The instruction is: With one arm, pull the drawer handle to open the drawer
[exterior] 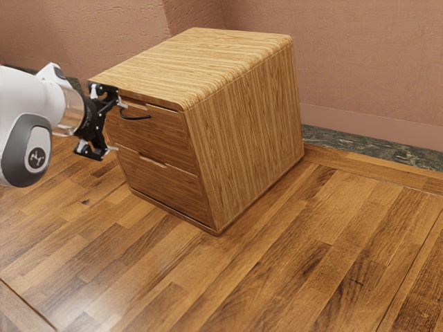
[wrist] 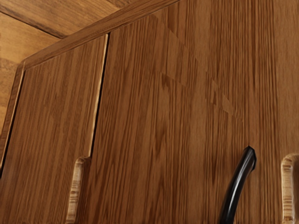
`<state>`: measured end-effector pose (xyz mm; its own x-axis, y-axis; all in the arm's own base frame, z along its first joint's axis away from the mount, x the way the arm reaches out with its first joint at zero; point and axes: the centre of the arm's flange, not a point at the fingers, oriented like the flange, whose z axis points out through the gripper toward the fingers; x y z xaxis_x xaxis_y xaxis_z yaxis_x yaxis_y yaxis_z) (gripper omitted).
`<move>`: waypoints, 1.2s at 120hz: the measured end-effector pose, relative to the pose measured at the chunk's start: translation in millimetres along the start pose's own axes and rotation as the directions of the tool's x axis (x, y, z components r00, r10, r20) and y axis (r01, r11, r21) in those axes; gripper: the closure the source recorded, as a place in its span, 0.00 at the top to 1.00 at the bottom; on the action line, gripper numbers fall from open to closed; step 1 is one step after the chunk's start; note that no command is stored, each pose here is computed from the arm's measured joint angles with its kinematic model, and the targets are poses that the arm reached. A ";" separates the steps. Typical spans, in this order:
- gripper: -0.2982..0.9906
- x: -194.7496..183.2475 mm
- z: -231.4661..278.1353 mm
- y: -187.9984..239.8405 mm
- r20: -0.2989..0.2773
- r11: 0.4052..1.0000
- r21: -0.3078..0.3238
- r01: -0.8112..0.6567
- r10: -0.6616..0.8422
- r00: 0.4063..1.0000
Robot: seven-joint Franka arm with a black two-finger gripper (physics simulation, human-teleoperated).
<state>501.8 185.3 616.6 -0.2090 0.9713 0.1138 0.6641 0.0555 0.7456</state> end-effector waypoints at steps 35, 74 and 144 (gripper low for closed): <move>0.65 -1.5 0.0 -4.5 0.004 1.000 0.005 0.005 -0.005 1.000; 0.46 0.4 -12.6 -3.4 0.007 1.000 -0.012 0.011 -0.011 1.000; 0.18 14.5 -38.1 -9.9 0.006 0.999 -0.027 0.035 -0.035 0.999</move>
<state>464.8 190.0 635.9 -0.2280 0.9700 0.0838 0.6368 0.0835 0.7665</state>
